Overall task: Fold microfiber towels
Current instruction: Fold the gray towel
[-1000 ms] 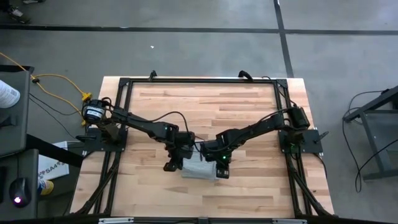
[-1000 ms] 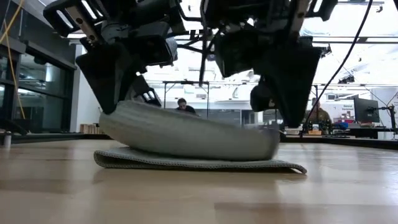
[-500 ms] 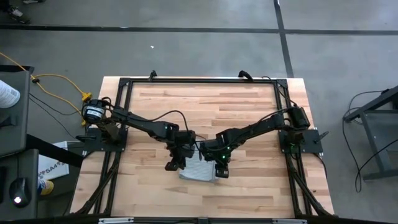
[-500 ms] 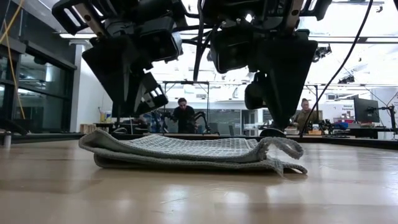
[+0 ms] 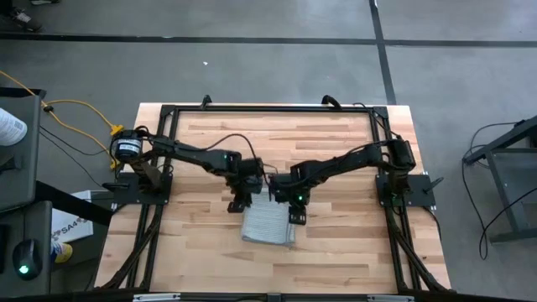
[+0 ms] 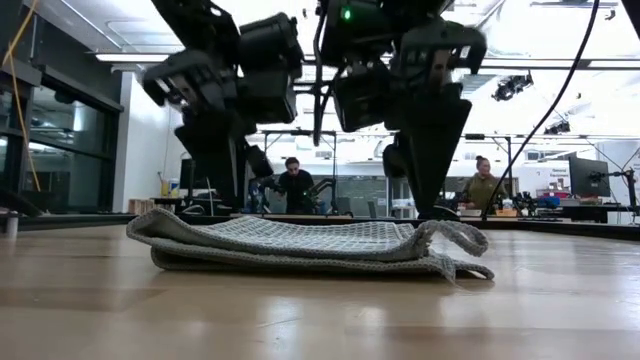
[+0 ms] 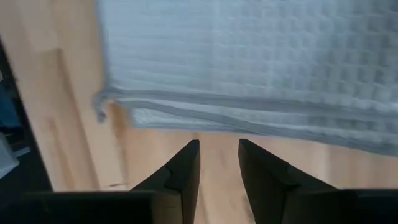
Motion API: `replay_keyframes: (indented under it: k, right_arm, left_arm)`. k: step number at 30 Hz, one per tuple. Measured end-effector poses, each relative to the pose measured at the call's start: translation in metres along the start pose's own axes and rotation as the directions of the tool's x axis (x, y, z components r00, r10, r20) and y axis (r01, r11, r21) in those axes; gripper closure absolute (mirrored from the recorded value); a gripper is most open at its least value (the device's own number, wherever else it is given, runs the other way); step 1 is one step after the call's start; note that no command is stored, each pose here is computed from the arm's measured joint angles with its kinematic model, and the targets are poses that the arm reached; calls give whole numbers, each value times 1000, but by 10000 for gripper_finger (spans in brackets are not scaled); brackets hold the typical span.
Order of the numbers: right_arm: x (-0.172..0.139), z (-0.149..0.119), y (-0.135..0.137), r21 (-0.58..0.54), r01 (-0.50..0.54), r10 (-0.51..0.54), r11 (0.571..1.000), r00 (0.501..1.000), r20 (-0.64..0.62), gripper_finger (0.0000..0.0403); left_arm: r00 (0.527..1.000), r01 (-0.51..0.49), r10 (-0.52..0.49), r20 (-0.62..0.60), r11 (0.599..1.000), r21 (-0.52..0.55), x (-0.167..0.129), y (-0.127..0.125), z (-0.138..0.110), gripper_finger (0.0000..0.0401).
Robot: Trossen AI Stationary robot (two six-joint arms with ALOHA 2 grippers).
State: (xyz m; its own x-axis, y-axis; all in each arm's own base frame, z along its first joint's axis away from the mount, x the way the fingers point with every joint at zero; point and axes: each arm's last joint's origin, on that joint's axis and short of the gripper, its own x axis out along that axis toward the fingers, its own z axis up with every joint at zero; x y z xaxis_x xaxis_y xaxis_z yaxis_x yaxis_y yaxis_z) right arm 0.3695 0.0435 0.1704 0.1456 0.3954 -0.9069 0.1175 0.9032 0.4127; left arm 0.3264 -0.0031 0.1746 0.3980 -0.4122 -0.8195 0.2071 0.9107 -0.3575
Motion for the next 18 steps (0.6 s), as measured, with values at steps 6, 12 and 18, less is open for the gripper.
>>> replay_keyframes:
  k: [6,12,18]
  right_arm:
    - [-9,-1,-23,25,34,-33,999,999,-40,299]
    - [-17,-1,-42,40,53,-51,998,997,-59,298]
    - [-25,2,-60,48,47,-46,998,998,-32,301]
  left_arm:
    - [998,-50,48,-28,997,-51,-16,31,-9,318]
    - [998,-67,65,-27,994,-81,-42,52,-19,318]
    - [997,-44,47,53,997,-60,-75,57,-23,318]
